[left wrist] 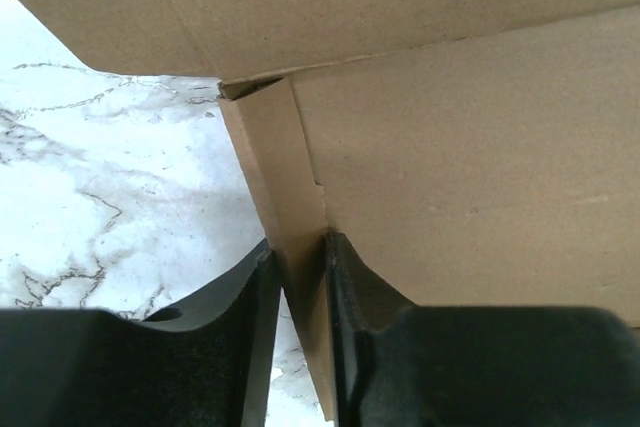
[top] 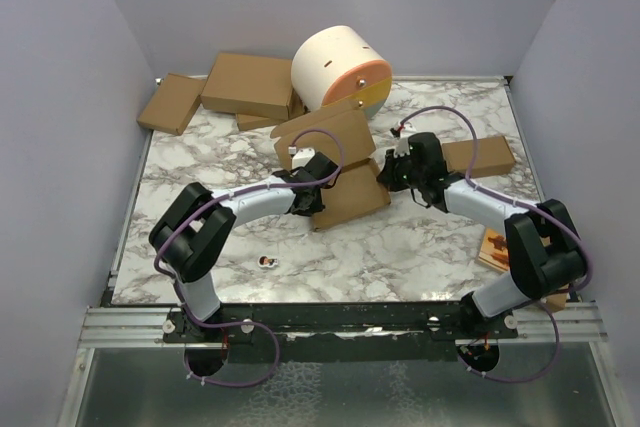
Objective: Fold the paper box
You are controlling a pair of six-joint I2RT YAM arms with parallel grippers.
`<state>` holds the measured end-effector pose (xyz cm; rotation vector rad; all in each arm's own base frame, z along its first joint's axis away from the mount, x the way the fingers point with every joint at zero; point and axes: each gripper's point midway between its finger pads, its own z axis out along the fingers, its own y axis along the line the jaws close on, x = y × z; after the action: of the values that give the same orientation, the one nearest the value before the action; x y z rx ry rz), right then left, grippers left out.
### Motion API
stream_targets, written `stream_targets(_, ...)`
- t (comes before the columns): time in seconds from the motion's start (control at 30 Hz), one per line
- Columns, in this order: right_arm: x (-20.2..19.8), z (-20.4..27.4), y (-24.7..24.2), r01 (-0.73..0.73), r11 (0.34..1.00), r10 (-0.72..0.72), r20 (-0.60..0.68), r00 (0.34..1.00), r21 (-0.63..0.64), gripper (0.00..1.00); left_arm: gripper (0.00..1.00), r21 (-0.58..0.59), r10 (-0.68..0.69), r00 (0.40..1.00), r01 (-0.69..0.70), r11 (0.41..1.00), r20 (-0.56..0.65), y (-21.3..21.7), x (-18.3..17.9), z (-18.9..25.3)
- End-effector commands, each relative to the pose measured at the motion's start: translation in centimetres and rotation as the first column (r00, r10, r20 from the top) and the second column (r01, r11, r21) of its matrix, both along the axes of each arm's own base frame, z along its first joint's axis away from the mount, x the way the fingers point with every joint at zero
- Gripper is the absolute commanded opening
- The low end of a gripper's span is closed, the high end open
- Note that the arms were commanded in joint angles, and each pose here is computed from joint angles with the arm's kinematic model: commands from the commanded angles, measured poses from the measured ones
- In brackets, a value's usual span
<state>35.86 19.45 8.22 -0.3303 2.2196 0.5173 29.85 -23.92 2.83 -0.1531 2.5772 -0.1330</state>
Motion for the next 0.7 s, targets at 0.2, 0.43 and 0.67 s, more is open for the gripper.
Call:
stream_targets(0.2,0.6,3.4,1.8,-0.016,0.999,0.010,0.115,0.993,0.052,0.01,0.00,0.071,0.030,1.000,-0.030,0.997,-0.002,1.4,-0.7,0.5)
stream_targets(0.43,0.3,4.6,2.7,-0.039,0.998,0.031,0.157,0.987,0.048,0.01,0.06,0.089,0.046,0.999,-0.048,0.995,0.023,1.9,-0.4,1.4)
stream_targets(0.67,0.3,4.5,2.7,-0.038,0.998,0.031,0.155,0.987,0.046,0.01,0.26,0.001,0.038,0.996,-0.038,0.999,0.079,0.9,0.1,3.9)
